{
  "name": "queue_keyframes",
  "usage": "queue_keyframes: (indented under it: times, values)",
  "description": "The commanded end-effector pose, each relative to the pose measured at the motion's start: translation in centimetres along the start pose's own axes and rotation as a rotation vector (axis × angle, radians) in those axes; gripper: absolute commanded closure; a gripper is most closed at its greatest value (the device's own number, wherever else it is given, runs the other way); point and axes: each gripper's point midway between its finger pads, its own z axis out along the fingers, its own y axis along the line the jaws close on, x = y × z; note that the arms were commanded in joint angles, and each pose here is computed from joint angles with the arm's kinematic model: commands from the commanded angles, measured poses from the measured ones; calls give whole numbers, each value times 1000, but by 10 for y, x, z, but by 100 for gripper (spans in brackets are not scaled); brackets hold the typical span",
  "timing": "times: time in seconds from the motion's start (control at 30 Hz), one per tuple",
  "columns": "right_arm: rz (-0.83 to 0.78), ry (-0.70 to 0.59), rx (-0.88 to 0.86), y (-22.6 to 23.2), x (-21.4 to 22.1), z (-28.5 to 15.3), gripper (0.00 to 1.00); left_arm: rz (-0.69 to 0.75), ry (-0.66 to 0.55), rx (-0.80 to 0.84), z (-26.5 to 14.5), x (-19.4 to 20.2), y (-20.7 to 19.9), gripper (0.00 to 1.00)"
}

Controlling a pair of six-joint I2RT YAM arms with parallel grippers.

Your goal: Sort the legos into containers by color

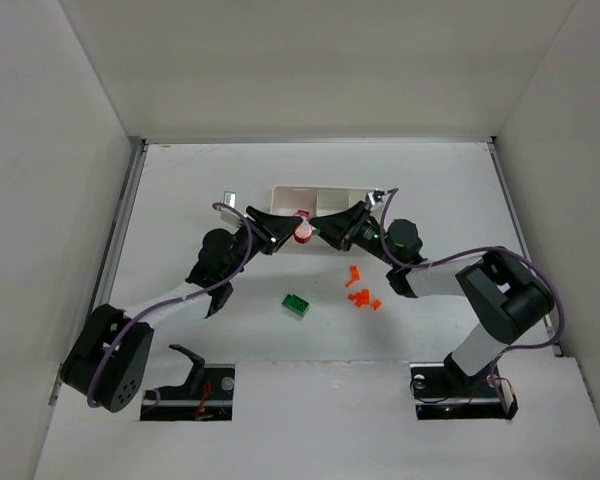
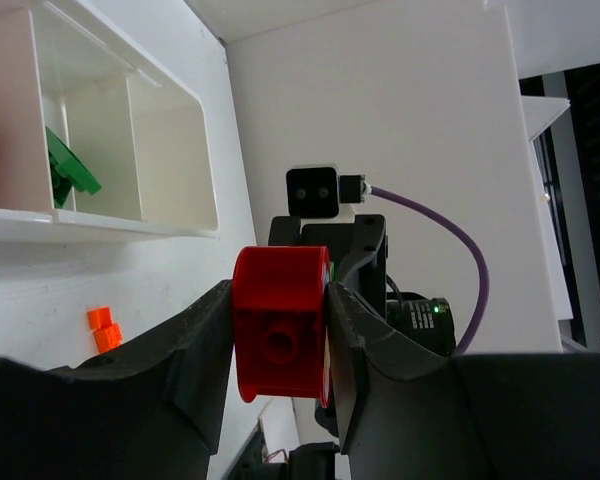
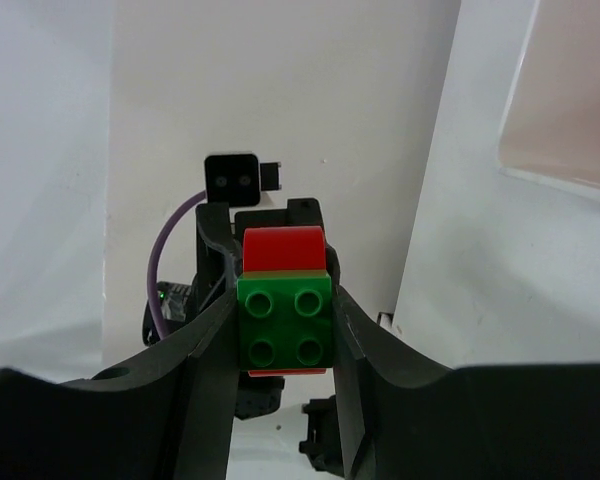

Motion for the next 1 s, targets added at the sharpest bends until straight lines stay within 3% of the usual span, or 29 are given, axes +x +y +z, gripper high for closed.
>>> queue_keyframes:
  times: [0.0, 0.43, 0.77, 0.97]
  values:
    - [-84, -66, -52, 22, -21, -6, 70, 35, -91, 55, -12, -29, -12, 81]
    - [-217, -63, 62, 13, -31, 8, 70, 35, -127, 14, -40, -51, 10, 83]
    - [-664, -192, 587, -39, -96, 12, 70, 91, -121, -51, -49, -51, 25, 83]
    - [-744, -206, 693, -56, -113, 20, 64, 117, -137, -83, -42, -59, 27, 83]
